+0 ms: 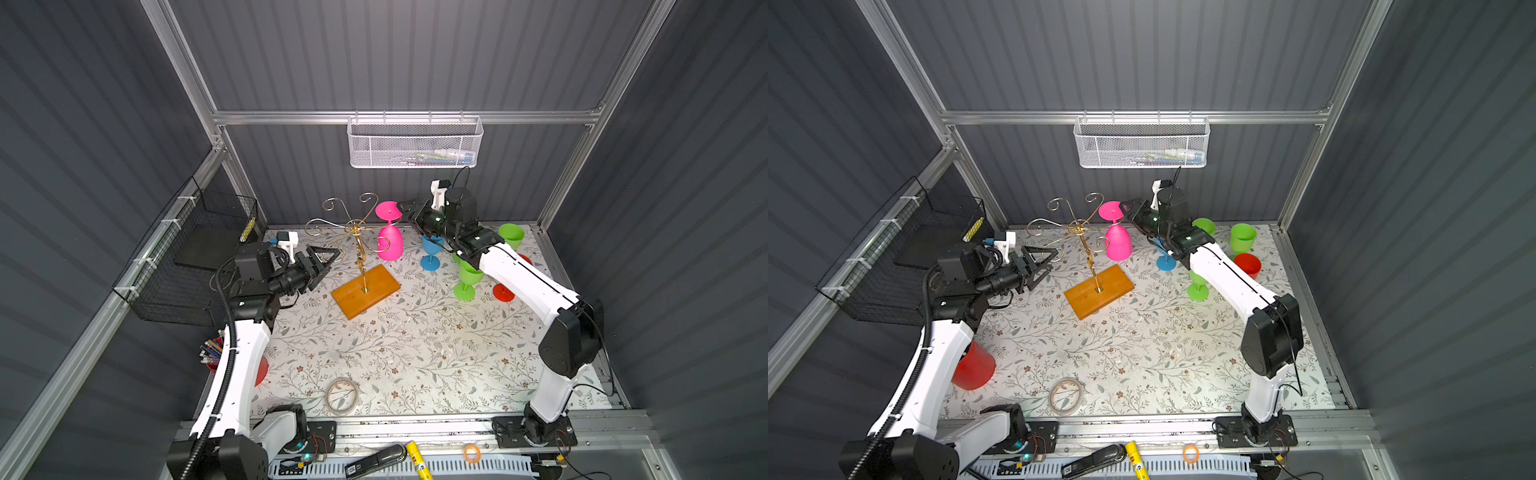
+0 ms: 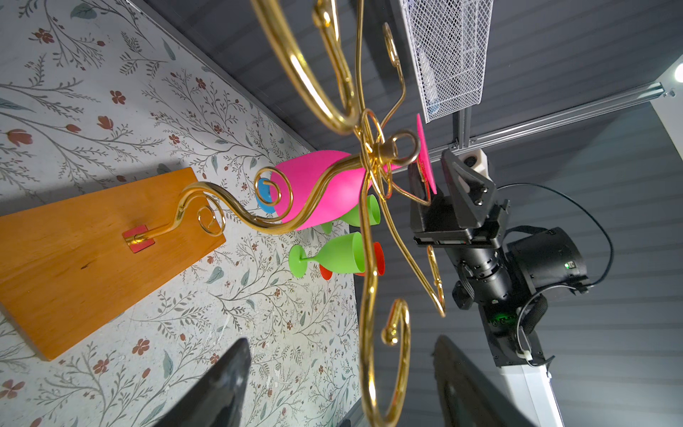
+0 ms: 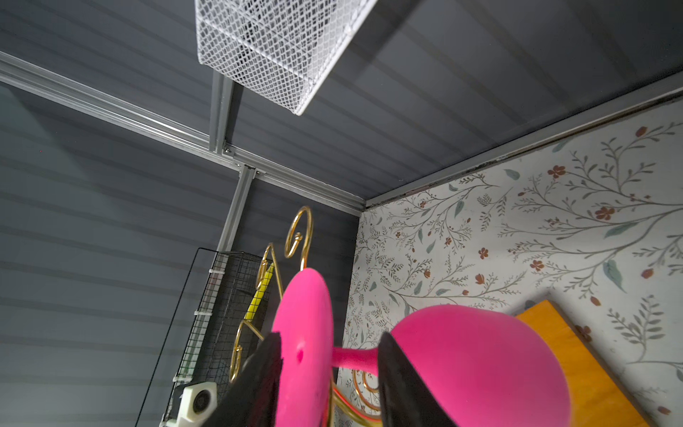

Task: Take the wine glass off the wine glass rack
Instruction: Pick up the wine glass from the wine glass rack.

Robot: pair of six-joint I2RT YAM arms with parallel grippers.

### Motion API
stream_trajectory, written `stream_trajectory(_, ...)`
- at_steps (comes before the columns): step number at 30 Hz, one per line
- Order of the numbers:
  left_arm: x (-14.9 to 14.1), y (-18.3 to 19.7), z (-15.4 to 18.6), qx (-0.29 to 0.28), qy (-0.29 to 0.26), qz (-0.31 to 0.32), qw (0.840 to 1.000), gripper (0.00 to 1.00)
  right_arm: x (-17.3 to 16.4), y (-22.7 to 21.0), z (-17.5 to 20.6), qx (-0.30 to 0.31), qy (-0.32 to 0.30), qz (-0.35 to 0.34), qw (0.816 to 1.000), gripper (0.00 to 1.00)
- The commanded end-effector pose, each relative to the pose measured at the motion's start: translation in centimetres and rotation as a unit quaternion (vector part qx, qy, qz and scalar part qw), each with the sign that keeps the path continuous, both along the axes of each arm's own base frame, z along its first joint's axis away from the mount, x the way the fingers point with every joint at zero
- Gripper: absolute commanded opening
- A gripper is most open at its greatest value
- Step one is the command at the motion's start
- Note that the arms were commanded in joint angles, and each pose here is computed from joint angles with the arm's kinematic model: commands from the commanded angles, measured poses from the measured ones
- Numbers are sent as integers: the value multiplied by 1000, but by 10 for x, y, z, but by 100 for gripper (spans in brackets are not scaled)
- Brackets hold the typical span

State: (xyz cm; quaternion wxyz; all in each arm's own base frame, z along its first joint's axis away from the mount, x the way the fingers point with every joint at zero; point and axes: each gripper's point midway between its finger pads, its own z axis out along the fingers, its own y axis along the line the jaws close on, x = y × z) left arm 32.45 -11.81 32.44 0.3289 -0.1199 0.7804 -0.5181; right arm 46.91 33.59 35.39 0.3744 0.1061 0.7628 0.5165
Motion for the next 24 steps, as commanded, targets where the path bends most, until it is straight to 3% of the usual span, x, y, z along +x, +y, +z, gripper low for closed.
stream_trajectory(1, -2, -1, 18, 5, -29, -6, 1000, 78, 4, 2, 16, 7, -16, 3, 1000, 43)
stream_trajectory(24, 3, -1, 15, 8, -28, -8, 1000, 78, 7, 8, 27, -3, -34, 11, 999, 32)
